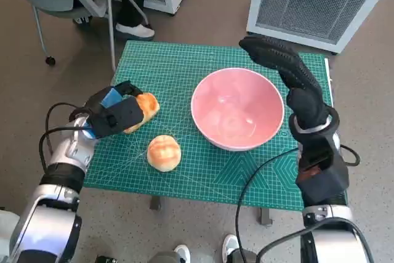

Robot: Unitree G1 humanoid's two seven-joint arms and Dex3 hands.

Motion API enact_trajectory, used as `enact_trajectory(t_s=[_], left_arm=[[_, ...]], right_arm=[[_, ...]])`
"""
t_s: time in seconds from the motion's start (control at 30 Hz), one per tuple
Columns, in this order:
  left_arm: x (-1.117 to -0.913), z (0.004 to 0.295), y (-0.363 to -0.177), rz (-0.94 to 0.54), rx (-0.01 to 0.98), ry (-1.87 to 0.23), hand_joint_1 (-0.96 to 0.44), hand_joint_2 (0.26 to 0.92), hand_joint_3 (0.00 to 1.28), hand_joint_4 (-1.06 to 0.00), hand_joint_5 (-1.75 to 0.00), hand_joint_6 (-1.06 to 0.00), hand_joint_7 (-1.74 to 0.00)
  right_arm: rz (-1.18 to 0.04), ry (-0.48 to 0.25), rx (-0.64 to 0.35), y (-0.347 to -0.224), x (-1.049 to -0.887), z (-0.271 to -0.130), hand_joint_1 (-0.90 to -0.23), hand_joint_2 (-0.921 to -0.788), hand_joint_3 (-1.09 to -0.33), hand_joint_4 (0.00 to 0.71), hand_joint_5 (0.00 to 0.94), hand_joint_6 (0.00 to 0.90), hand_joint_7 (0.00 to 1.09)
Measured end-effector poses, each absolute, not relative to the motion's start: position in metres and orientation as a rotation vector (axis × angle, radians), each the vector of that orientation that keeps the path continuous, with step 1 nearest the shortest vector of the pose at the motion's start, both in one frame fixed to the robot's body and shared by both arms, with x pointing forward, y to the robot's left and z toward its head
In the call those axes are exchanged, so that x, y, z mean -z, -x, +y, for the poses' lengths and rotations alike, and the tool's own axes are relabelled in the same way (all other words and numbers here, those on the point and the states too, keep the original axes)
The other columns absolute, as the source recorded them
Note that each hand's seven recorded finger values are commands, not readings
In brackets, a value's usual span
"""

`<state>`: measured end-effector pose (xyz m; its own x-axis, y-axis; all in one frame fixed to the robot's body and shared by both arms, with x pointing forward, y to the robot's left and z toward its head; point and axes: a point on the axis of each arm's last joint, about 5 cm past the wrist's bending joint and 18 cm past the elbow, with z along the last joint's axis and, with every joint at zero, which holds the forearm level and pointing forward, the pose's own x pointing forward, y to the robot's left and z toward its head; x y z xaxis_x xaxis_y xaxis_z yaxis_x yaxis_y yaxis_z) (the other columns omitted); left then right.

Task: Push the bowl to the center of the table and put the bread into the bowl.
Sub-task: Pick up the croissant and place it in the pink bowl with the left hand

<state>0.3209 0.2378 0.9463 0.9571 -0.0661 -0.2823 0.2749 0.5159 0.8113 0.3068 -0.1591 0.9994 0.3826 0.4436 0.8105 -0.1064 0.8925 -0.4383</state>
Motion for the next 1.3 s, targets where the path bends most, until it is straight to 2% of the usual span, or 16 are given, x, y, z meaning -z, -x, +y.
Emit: enact_trajectory(t_s=[0.23,0.6,0.77,1.1,1.3], left_arm=[[-0.957,0.232,-0.315,0.126,0.213,-0.965,0.00,0.921,0.09,-0.73,-1.18,-0.54,-1.18],[-1.008,0.211,-0.309,-0.222,0.127,-0.880,0.00,0.920,0.07,-0.75,-1.14,-0.57,-1.16],[-1.020,0.192,-0.305,-0.360,0.114,-0.838,0.00,0.920,0.05,-0.77,-1.12,-0.60,-1.14],[-1.027,0.147,-0.305,-0.500,0.251,-0.835,0.00,0.919,0.03,-0.78,-1.14,-0.64,-1.07],[-1.031,0.127,-0.310,-0.523,0.330,-0.845,0.00,0.920,0.03,-0.78,-1.10,-0.62,-1.12]], right_arm=[[-1.128,0.338,-0.358,-0.307,-0.999,-0.159,-0.596,-0.921,-0.805,0.251,0.000,0.298,0.02],[-1.128,0.339,-0.357,-0.307,-0.999,-0.160,-0.596,-0.921,-0.806,0.252,0.001,0.297,0.03],[-1.129,0.338,-0.355,-0.307,-0.999,-0.160,-0.592,-0.921,-0.807,0.252,0.001,0.296,0.03],[-1.128,0.328,-0.345,-0.306,-0.998,-0.162,-0.593,-0.921,-0.812,0.252,0.000,0.293,0.03],[-1.126,0.328,-0.335,-0.304,-0.997,-0.166,-0.599,-0.921,-0.811,0.264,0.006,0.291,0.03]])
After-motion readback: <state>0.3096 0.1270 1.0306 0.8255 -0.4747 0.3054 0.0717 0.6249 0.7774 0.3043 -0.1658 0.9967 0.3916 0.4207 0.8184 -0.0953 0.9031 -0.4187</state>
